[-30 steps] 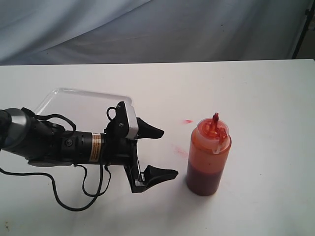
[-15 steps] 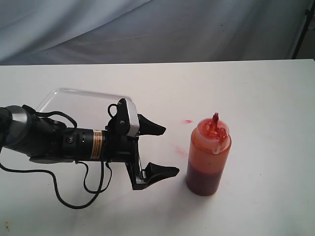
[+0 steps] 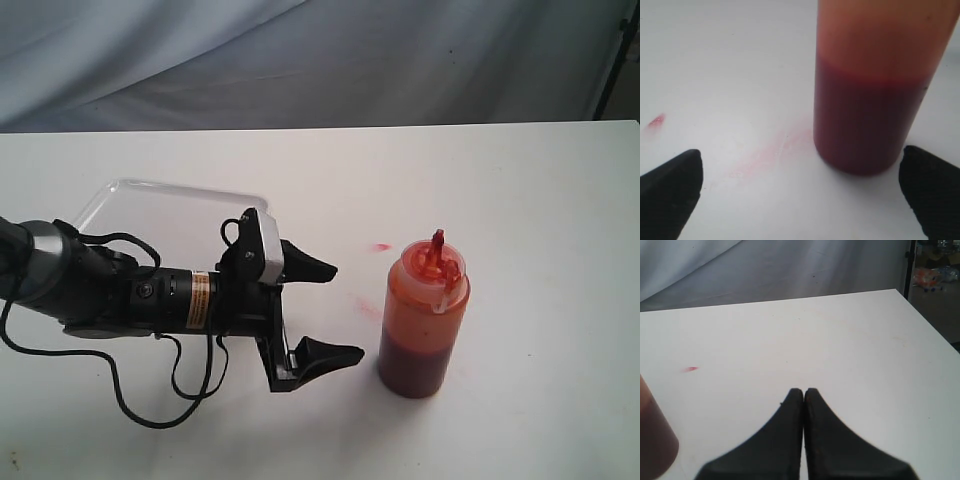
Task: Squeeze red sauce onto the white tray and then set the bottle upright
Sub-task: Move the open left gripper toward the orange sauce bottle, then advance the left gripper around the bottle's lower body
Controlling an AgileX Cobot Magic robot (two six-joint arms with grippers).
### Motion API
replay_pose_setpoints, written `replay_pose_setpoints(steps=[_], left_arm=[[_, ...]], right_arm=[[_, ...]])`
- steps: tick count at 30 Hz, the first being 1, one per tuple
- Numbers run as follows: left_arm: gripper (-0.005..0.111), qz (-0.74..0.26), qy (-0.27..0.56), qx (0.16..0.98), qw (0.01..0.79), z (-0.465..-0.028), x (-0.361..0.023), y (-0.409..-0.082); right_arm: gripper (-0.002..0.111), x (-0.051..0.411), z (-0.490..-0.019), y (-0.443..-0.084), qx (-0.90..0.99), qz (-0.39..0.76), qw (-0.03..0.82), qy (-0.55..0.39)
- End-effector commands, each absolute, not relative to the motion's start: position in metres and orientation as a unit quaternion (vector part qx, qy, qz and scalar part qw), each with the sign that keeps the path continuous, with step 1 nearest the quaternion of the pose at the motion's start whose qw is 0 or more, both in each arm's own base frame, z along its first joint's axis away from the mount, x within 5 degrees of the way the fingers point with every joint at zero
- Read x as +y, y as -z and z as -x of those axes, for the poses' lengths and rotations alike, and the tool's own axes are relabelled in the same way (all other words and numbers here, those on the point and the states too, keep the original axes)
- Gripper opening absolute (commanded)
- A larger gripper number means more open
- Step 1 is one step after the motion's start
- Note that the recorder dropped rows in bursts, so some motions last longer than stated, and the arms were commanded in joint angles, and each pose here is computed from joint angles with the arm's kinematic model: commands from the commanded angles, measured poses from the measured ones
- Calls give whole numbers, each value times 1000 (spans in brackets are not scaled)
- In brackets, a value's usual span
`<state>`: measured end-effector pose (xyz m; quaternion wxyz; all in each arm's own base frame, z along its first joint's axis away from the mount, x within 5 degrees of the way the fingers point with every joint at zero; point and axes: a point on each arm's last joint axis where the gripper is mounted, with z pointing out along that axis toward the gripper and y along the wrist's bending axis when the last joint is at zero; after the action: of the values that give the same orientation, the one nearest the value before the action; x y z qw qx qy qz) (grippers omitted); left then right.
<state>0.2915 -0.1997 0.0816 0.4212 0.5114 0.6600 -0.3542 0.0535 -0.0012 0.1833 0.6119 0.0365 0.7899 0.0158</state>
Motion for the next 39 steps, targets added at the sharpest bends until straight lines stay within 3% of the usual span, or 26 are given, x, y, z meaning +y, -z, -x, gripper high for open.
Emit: replay_pose_setpoints(steps=[1,23,39], left_arm=[[104,-478,358,668,444,-297,-202,-86],[104,-486,385,673,404,-287,-209,-82],[104,-537,350,662,388,-280,-226,-74]], right_arm=[[0,-1,-54,-183,789,-39,613,-17],[0,-1,-54,-183,789,-39,613,-17],[0,-1,-54,-183,789,-39,613,-17]])
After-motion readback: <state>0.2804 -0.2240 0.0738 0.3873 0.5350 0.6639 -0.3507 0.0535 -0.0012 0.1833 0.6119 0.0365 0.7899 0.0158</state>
